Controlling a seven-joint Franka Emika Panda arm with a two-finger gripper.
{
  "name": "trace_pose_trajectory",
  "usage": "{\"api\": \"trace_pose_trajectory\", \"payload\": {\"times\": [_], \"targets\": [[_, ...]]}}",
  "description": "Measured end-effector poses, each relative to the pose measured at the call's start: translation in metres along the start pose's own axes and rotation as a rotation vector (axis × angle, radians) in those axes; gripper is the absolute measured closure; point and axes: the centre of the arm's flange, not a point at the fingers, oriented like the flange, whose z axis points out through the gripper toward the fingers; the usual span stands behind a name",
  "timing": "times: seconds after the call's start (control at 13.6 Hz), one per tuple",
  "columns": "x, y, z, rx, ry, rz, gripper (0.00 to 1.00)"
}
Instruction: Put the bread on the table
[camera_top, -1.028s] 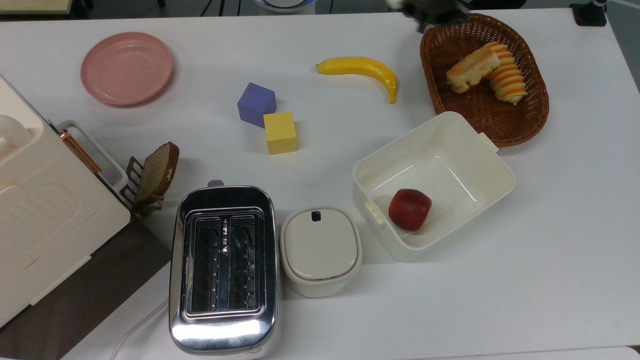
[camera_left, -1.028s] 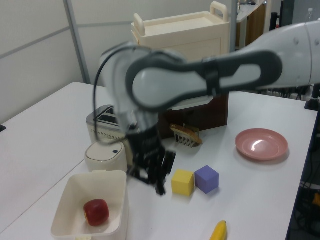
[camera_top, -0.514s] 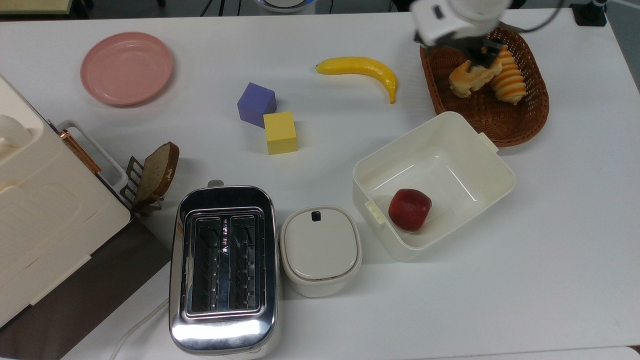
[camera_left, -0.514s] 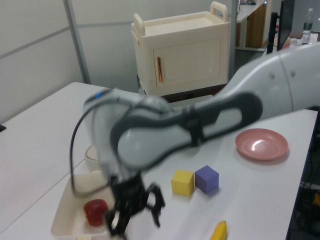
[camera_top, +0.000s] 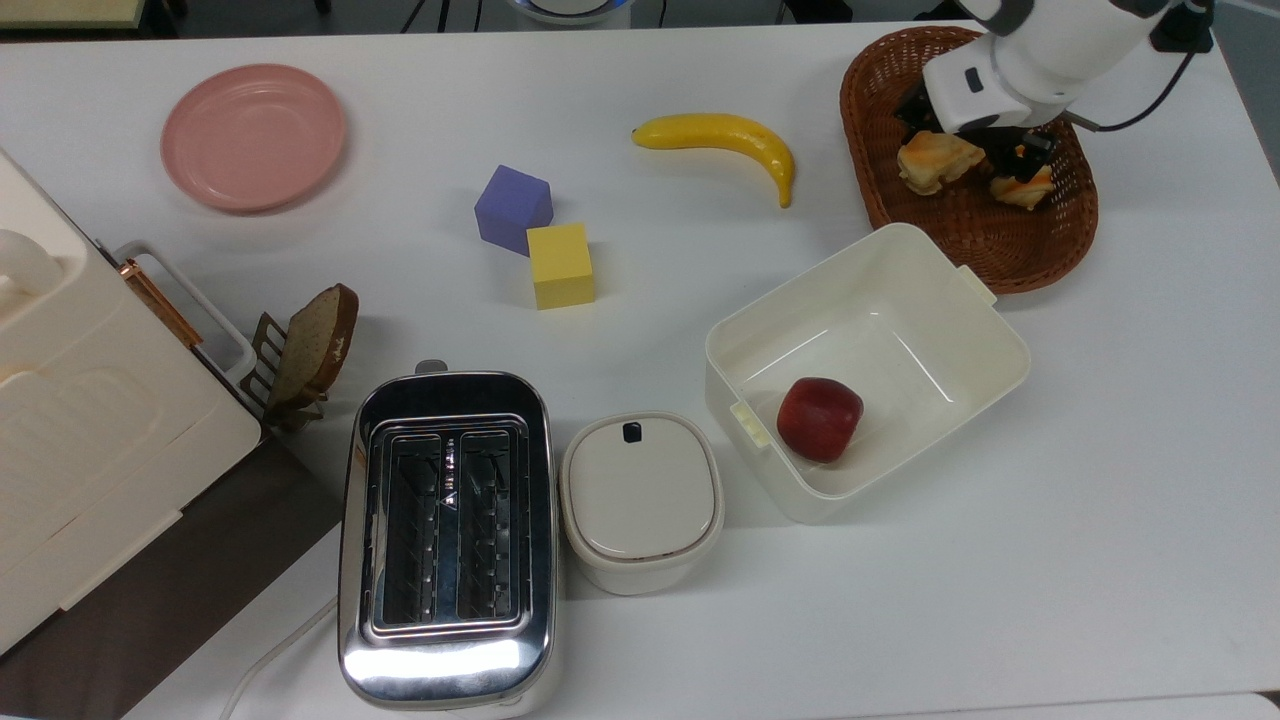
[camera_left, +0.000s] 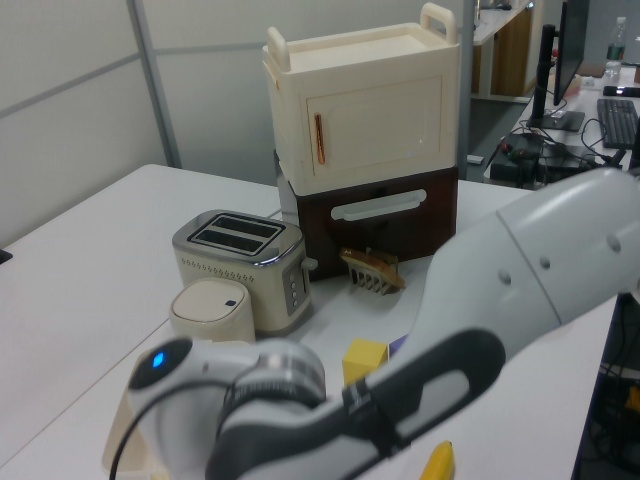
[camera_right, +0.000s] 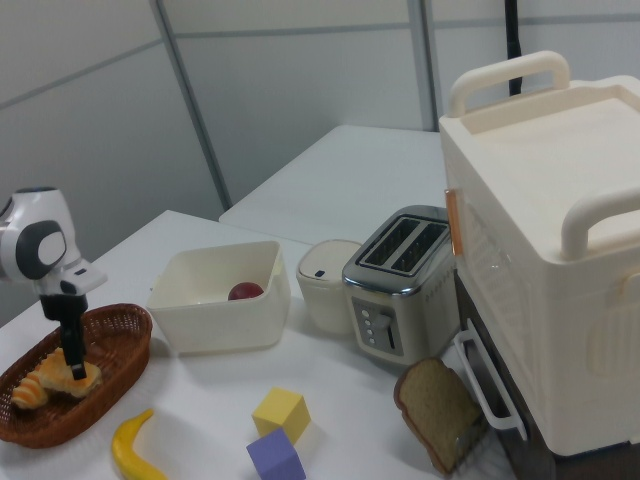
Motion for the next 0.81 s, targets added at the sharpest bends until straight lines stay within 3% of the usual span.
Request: {"api": "trace_pose_trajectory", "payload": {"times": [0.15, 0.37, 0.81], "targets": [[-0.01, -0.006, 0.012, -0.021, 0.009, -0.001, 0.0], [-0.013, -0.007, 0.016, -0.029, 0.012, -0.022, 0.1], [-0.014, 0.007, -0.012, -0.034, -0.002, -0.087, 0.77]]}}
